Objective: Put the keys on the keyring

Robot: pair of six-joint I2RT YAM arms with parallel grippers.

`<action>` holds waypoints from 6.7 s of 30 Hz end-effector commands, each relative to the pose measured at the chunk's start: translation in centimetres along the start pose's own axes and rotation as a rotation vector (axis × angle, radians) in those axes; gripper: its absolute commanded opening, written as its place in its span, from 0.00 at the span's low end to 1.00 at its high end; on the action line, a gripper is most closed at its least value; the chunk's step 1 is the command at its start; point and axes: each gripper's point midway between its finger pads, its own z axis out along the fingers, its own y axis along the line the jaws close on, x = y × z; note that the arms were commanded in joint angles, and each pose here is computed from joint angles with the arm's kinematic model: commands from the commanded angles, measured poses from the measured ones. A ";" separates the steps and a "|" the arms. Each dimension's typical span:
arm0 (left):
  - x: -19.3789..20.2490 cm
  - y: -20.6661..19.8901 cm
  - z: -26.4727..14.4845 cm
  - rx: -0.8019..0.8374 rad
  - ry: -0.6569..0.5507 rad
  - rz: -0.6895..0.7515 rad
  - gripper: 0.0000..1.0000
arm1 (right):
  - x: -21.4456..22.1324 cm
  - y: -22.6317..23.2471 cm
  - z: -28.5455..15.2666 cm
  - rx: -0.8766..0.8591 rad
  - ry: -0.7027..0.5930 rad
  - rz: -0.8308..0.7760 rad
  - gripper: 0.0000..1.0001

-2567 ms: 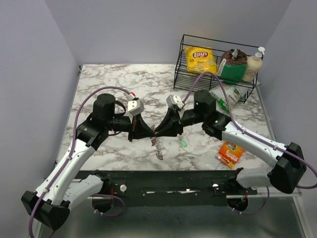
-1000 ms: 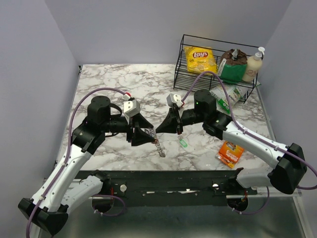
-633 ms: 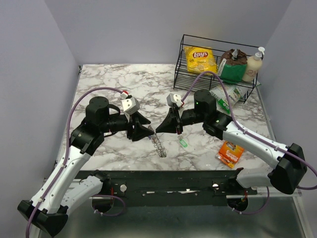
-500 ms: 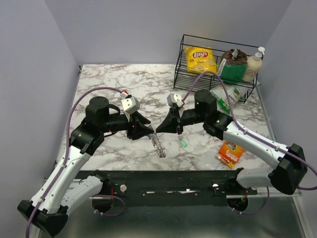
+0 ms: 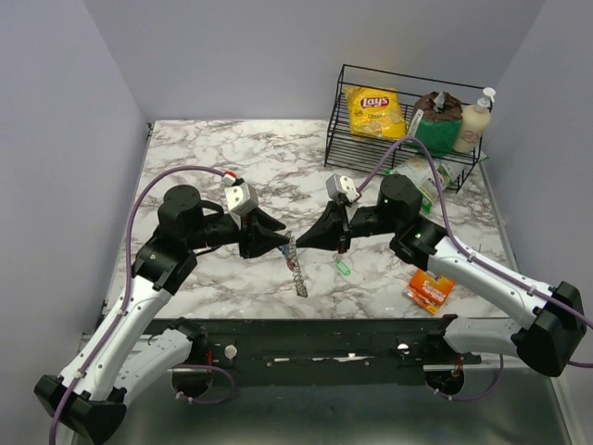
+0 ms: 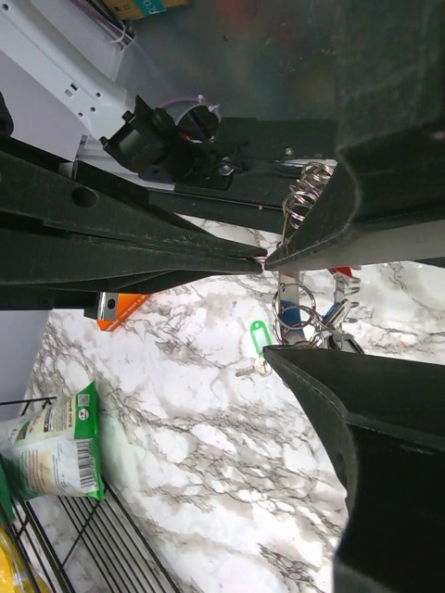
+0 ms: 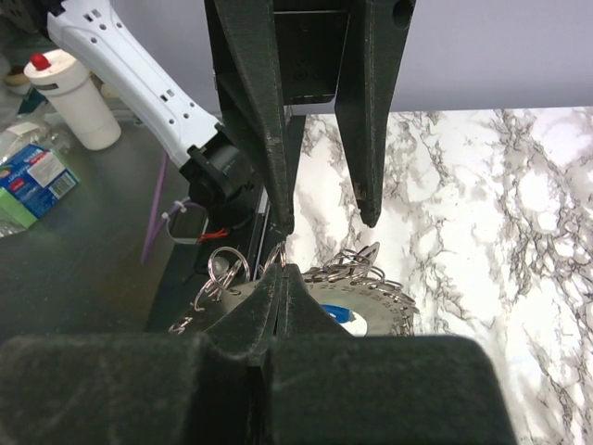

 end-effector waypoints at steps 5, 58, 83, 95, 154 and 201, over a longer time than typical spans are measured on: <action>-1.1 -1.0 0.4 0.078 -0.040 0.045 0.40 | -2.4 0.4 -0.4 0.010 -0.074 -0.050 0.01; -1.0 -2.0 -0.2 0.101 -0.043 0.072 0.46 | -3.3 0.1 -0.3 0.013 -0.077 -0.056 0.01; 0.3 -1.8 0.4 0.134 -0.007 0.022 0.40 | -3.5 0.1 -0.3 0.016 -0.084 -0.057 0.01; 1.2 -1.2 0.8 0.113 0.012 -0.006 0.30 | -3.6 0.0 -0.2 0.012 -0.087 -0.052 0.01; 3.0 -0.8 -3.1 -0.089 -0.077 0.665 0.00 | -2.1 -2.0 -1.5 0.203 -0.104 -0.053 0.96; 0.6 -1.3 -1.4 0.030 0.020 0.450 0.00 | 0.5 -1.7 3.2 -0.014 0.087 -0.031 0.15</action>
